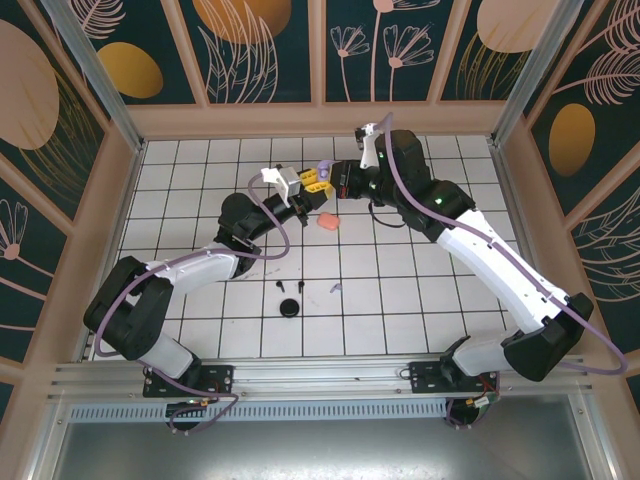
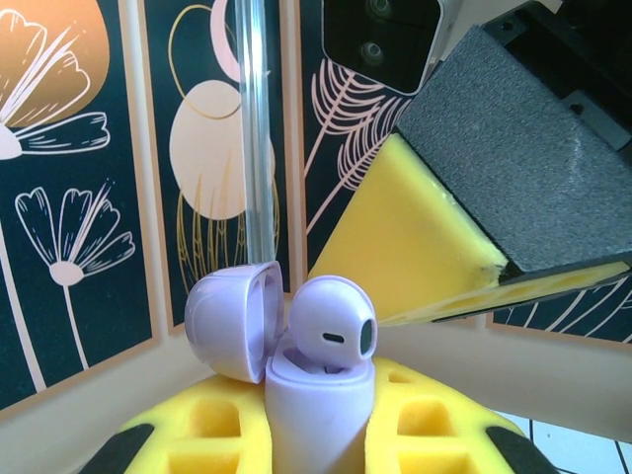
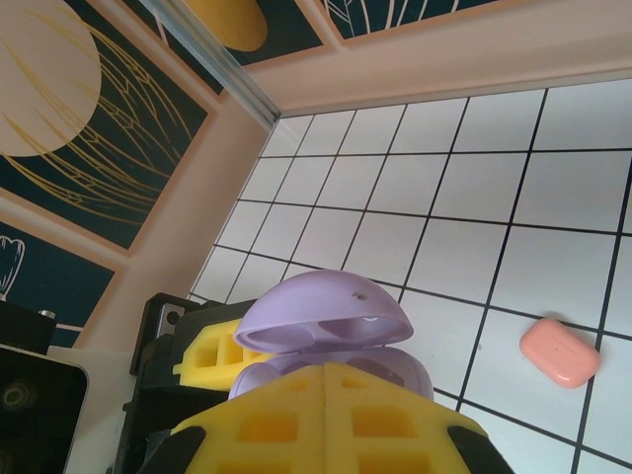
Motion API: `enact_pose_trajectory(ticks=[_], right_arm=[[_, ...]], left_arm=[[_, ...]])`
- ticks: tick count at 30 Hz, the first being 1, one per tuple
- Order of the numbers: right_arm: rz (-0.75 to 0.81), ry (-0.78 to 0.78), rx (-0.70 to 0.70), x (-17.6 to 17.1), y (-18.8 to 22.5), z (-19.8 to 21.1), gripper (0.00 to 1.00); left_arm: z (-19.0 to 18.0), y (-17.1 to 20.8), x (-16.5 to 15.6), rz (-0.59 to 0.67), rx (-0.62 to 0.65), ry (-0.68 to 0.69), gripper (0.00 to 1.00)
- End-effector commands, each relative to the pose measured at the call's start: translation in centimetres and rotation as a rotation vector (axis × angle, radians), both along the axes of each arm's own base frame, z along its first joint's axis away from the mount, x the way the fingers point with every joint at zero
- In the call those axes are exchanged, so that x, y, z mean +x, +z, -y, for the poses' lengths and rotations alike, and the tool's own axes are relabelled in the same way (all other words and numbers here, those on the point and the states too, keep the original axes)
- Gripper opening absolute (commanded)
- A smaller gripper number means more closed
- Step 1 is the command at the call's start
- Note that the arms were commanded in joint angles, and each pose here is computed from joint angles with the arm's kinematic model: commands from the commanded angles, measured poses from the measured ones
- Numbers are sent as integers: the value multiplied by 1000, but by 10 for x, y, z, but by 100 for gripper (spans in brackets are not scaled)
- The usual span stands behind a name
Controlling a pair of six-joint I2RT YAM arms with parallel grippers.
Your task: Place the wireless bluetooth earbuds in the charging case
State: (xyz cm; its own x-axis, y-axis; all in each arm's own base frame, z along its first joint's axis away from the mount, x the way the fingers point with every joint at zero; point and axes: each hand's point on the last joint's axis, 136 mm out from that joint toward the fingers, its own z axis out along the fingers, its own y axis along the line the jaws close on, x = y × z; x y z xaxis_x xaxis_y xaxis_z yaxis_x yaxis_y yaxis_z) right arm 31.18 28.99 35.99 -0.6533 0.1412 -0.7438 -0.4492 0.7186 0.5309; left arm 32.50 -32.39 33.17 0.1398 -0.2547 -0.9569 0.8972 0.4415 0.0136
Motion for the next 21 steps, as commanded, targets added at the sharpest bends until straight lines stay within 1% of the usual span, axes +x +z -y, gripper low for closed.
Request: enact_pose_trajectory(ticks=[1, 9, 17, 21], right_arm=[[15, 18, 42, -7, 17, -6, 0], [49, -4, 76, -11, 34, 2, 0], [48, 38, 82, -15, 37, -13, 0], [76, -15, 82, -12, 44, -3, 0]], left_arm=[[-3, 19, -13, 56, -33, -20, 0], [-4, 21, -15, 60, -36, -22, 0], [-5, 21, -16, 60, -37, -24, 0], [-6, 20, -15, 58, -37, -15, 0]])
